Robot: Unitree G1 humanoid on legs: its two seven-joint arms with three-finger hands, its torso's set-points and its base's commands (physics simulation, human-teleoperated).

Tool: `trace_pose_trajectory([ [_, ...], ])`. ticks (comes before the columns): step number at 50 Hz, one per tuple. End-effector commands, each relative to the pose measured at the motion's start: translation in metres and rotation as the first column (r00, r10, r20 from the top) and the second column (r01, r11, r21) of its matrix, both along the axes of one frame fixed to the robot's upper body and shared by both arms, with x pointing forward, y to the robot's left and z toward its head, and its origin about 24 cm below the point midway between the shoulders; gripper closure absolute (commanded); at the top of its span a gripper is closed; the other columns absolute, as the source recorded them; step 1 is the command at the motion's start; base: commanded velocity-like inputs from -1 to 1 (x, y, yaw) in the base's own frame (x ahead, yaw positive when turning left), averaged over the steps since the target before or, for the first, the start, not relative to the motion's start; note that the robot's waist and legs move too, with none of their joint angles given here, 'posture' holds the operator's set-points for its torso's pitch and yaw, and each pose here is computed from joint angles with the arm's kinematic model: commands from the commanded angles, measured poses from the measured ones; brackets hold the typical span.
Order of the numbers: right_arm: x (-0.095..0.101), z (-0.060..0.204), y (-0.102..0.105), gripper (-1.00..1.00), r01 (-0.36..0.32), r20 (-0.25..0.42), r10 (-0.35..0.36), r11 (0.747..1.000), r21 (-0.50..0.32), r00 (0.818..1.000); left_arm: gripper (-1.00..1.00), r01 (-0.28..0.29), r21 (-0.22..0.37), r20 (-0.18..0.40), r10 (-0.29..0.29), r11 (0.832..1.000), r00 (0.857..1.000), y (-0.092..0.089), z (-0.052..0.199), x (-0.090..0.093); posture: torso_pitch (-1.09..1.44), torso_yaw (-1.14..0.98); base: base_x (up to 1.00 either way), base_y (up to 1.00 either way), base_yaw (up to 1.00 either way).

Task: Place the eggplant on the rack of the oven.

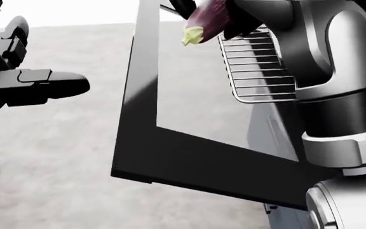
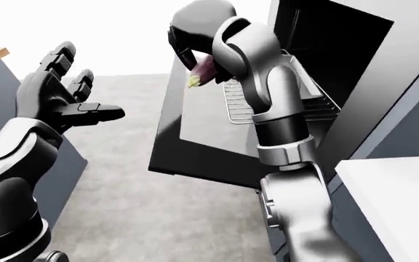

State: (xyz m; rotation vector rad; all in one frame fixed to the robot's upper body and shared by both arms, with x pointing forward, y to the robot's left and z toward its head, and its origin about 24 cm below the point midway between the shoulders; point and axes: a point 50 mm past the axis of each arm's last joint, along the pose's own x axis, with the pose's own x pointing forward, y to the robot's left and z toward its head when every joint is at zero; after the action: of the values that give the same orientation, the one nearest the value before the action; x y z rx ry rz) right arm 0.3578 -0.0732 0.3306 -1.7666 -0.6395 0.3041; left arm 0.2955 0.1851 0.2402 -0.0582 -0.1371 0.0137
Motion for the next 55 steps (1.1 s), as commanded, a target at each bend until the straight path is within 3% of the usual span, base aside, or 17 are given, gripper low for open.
trace_pose_trajectory([
  [1, -0.006, 0.018, -0.006, 1.00, 0.008, 0.072, -0.011, 0.999, 0.042, 0.997, -1.00, 0.024, 0.004, 0.081, -0.024, 1.000, 0.996, -0.004, 0.014, -0.004, 0.00, 0.00, 0.00, -0.43, 0.00],
  [37, -0.007, 0.029, -0.008, 1.00, 0.018, 0.092, -0.022, 0.999, 0.041, 0.995, -1.00, 0.029, 0.001, 0.084, -0.029, 1.000, 0.996, -0.005, 0.015, -0.005, 0.00, 0.00, 0.01, -0.15, 0.00],
  [55, -0.007, 0.029, -0.009, 1.00, 0.030, 0.091, -0.034, 0.998, 0.050, 0.995, -1.00, 0.030, 0.000, 0.087, -0.030, 1.000, 0.996, -0.005, 0.015, -0.005, 0.00, 0.00, 0.39, 0.00, 0.00],
])
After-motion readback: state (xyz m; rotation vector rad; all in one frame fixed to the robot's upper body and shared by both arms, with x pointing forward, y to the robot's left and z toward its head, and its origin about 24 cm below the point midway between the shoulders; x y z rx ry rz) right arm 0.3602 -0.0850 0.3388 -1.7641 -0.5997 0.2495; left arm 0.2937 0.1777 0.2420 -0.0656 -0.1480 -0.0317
